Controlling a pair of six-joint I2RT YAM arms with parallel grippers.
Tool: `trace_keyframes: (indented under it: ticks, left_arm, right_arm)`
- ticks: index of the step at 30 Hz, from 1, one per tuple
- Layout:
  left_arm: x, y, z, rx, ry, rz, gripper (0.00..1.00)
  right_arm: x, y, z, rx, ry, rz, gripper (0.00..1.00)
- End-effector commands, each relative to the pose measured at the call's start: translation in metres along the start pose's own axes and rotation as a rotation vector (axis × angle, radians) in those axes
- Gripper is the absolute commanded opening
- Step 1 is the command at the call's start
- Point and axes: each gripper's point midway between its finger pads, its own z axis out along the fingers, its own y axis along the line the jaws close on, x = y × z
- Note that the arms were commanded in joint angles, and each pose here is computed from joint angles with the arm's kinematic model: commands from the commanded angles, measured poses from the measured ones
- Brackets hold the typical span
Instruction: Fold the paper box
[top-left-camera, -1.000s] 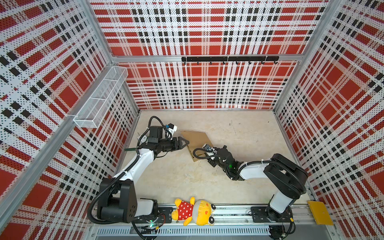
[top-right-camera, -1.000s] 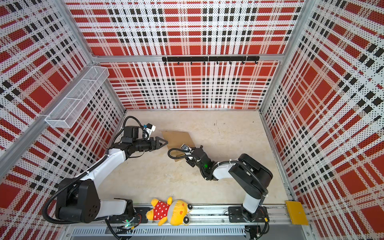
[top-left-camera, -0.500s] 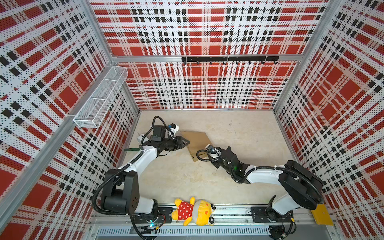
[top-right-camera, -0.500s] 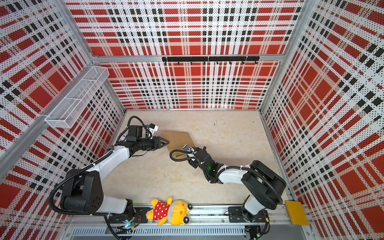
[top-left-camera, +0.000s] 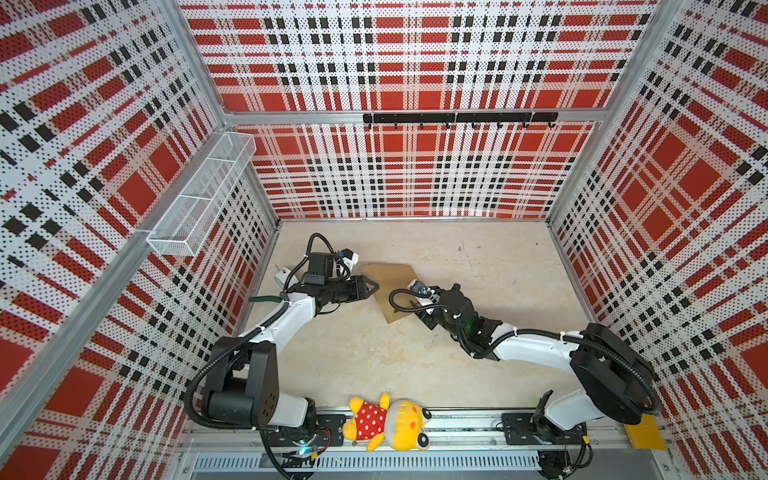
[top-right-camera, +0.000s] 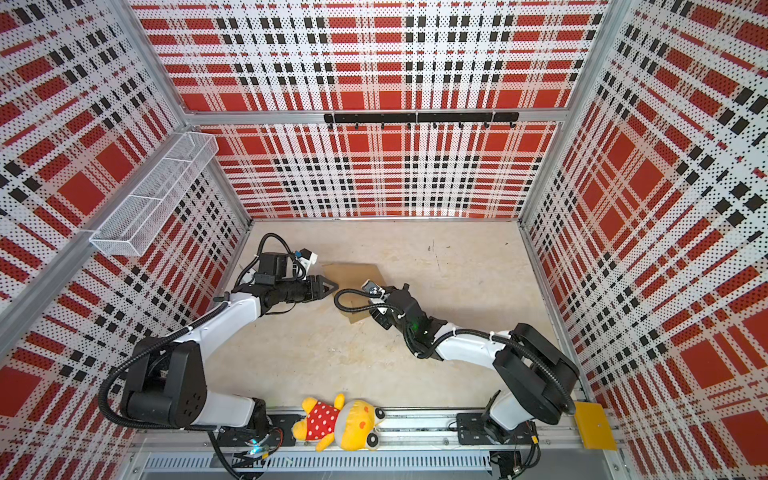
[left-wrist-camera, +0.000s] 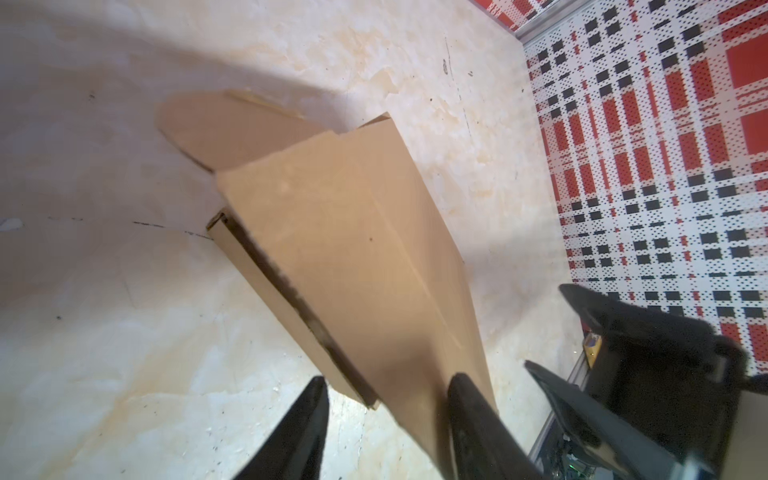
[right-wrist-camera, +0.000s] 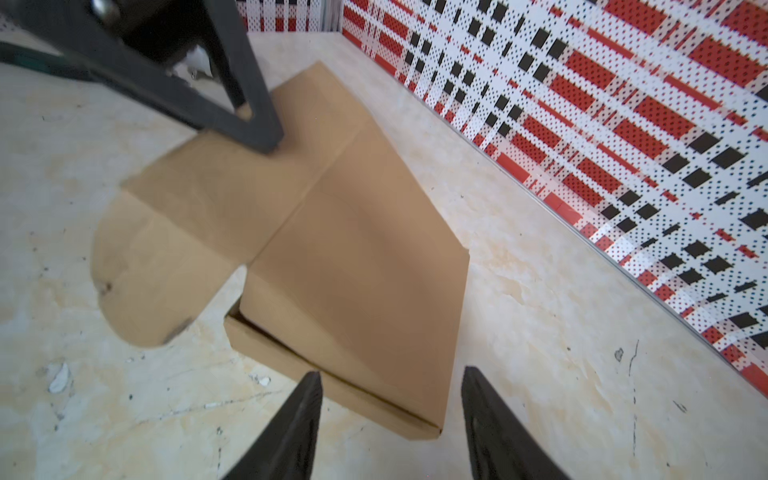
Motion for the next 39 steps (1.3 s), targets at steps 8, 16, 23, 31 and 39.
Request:
trace_keyframes:
  ticks: [8,16,23,31,39]
  left_arm:
    - [0.012,0.016,-0.001,-0.092,0.018,0.022,0.51]
    - [0.011,0.019,-0.002,-0.11,0.009,0.047,0.53]
    - [0.009,0.021,-0.005,-0.122,-0.003,0.048,0.56]
    - [-0.004,0.026,-0.024,-0.143,-0.059,0.023,0.67]
    - [-0.031,0.048,-0.056,-0.24,-0.15,0.02,0.76]
  right_arm:
    - [-0.051,0.001,0.035,-0.098,-0.075,0.138,0.53]
    - [-0.05,0.008,0.073,-0.184,0.024,0.241,0.33]
    - [-0.04,0.025,0.094,-0.247,0.067,0.286,0.13]
    - [-0.022,0.037,0.108,-0.278,0.11,0.307,0.1]
    - [-0.007,0.04,0.111,-0.272,0.134,0.302,0.11]
